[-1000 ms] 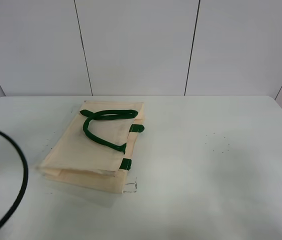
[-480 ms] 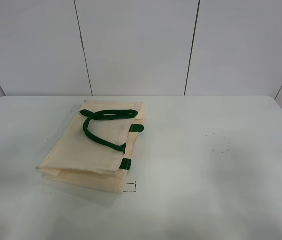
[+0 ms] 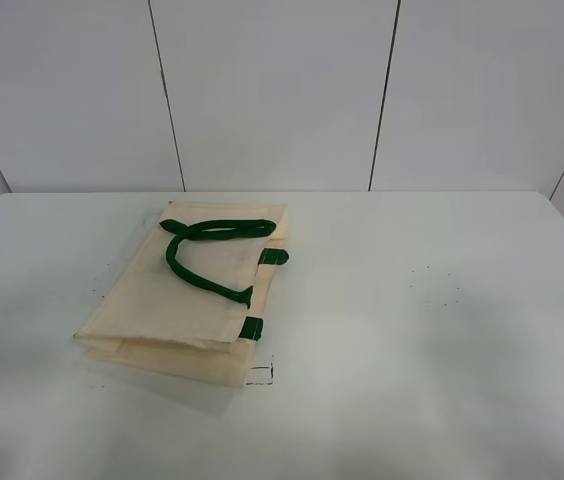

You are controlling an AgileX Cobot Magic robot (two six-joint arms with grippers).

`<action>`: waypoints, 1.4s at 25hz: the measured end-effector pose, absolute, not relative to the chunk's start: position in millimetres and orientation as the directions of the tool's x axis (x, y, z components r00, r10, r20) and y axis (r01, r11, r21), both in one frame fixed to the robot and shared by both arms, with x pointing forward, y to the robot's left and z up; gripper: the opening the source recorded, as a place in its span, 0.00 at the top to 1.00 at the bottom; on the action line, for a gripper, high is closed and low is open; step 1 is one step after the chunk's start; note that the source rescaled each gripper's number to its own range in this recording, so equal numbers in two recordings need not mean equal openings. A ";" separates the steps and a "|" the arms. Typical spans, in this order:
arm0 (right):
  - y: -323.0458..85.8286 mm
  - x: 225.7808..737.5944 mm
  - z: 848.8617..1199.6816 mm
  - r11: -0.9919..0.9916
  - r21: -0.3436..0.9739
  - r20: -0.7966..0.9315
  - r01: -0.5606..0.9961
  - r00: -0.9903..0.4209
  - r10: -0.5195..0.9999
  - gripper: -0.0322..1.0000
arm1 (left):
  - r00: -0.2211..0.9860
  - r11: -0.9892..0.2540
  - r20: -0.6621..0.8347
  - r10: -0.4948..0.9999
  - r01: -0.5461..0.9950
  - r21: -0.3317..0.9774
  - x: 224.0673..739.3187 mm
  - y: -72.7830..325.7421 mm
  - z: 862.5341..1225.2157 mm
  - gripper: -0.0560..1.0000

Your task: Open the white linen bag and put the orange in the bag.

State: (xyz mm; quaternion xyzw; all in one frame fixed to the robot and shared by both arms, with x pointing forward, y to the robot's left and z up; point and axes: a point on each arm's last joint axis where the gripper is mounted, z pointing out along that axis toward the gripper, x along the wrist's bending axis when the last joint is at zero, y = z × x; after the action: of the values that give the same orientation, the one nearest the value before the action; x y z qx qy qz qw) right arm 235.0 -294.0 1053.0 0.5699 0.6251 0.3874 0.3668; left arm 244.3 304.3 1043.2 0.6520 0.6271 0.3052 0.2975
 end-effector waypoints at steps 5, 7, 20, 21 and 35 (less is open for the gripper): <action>-293.9 235.0 1053.0 0.049 0.902 -0.015 0.428 -0.083 0.996 0.00 | 0.021 -0.031 0.023 1.000 0.636 0.771 244.3 304.1 1043.2 0.00; -293.9 235.0 1053.0 0.049 0.902 -0.015 0.428 -0.083 0.996 0.00 | 0.022 -0.030 0.021 1.000 0.636 0.771 244.3 303.9 1043.2 0.00; -293.6 235.0 1053.0 0.047 0.902 -0.012 0.428 -0.085 0.996 0.00 | 0.031 -0.021 0.005 0.999 0.553 0.833 228.7 303.1 1042.7 0.00; -293.5 235.0 1053.0 0.047 0.902 -0.011 0.428 -0.085 0.996 0.00 | 0.032 -0.022 0.005 0.999 0.553 0.833 228.8 303.1 1042.8 0.00; -293.3 235.0 1053.0 0.046 0.903 -0.009 0.428 -0.087 0.996 0.00 | 0.033 -0.032 0.016 0.999 0.552 0.833 228.8 303.5 1042.8 0.00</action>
State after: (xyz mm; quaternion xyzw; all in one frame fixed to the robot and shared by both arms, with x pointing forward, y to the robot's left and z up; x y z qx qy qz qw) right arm 235.0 -293.3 1053.0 0.5697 0.6250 0.3908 0.3634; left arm 228.8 303.5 1042.8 0.6361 0.6099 0.3337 0.3348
